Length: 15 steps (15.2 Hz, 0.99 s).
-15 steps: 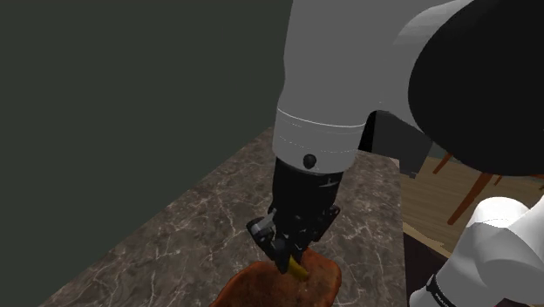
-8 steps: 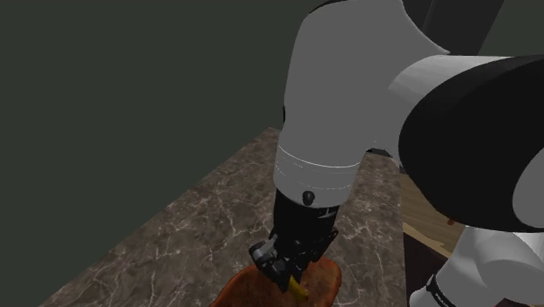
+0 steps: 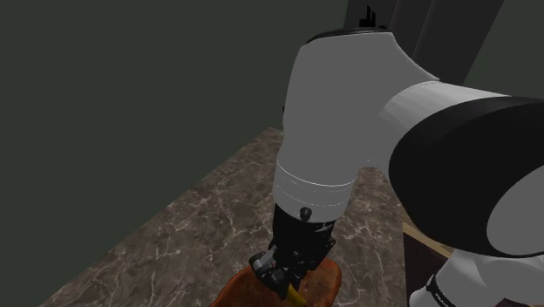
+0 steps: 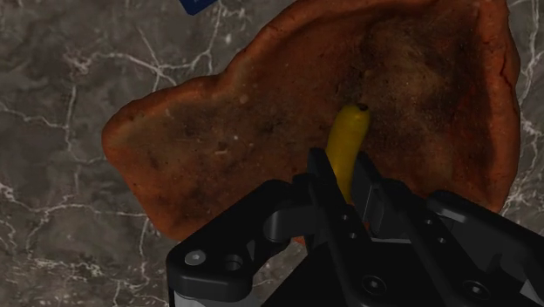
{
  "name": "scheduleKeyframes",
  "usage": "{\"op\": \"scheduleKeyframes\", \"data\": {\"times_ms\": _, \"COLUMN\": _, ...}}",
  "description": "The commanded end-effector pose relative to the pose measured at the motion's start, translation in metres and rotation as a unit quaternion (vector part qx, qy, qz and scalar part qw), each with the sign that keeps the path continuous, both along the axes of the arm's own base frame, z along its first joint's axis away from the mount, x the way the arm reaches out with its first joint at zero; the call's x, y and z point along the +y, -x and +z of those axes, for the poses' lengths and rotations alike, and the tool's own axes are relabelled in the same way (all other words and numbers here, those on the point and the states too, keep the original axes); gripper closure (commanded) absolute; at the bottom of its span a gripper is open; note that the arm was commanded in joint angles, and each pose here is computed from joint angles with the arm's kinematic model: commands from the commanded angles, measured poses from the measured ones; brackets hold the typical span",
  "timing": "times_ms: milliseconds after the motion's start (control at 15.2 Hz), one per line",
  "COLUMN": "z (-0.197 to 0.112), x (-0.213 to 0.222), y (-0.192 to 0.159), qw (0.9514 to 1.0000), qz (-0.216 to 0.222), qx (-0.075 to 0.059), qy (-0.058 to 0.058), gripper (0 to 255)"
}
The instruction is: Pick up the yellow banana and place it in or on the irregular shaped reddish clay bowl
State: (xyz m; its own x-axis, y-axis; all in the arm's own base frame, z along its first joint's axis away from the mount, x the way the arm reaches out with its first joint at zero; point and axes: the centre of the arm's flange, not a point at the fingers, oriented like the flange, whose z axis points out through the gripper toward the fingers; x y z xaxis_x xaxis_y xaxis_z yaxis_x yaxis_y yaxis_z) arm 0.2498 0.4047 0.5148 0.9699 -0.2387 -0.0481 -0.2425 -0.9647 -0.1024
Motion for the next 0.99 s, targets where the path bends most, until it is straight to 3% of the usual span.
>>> {"op": "scheduleKeyframes", "data": {"times_ms": 0, "z": 0.0, "x": 0.0, "y": 0.0, "qw": 1.0, "qz": 0.0, "qx": 0.0, "qy": 0.0, "gripper": 255}}
{"op": "scheduleKeyframes", "data": {"times_ms": 132, "z": 0.0, "x": 0.0, "y": 0.0, "qw": 1.0, "qz": 0.0, "qx": 0.0, "qy": 0.0, "gripper": 255}}
{"op": "scheduleKeyframes", "data": {"times_ms": 198, "z": 0.0, "x": 0.0, "y": 0.0, "qw": 1.0, "qz": 0.0, "qx": 0.0, "qy": 0.0, "gripper": 0}}
{"op": "scheduleKeyframes", "data": {"times_ms": 528, "z": 0.0, "x": 0.0, "y": 0.0, "qw": 1.0, "qz": 0.0, "qx": 0.0, "qy": 0.0, "gripper": 0}}
{"op": "scheduleKeyframes", "data": {"times_ms": 792, "z": 0.05, "x": -0.006, "y": -0.001, "qw": 1.0, "qz": 0.0, "qx": 0.0, "qy": 0.0, "gripper": 0}}
{"op": "scheduleKeyframes", "data": {"times_ms": 924, "z": 0.05, "x": -0.006, "y": -0.001, "qw": 1.0, "qz": 0.0, "qx": 0.0, "qy": 0.0, "gripper": 0}}
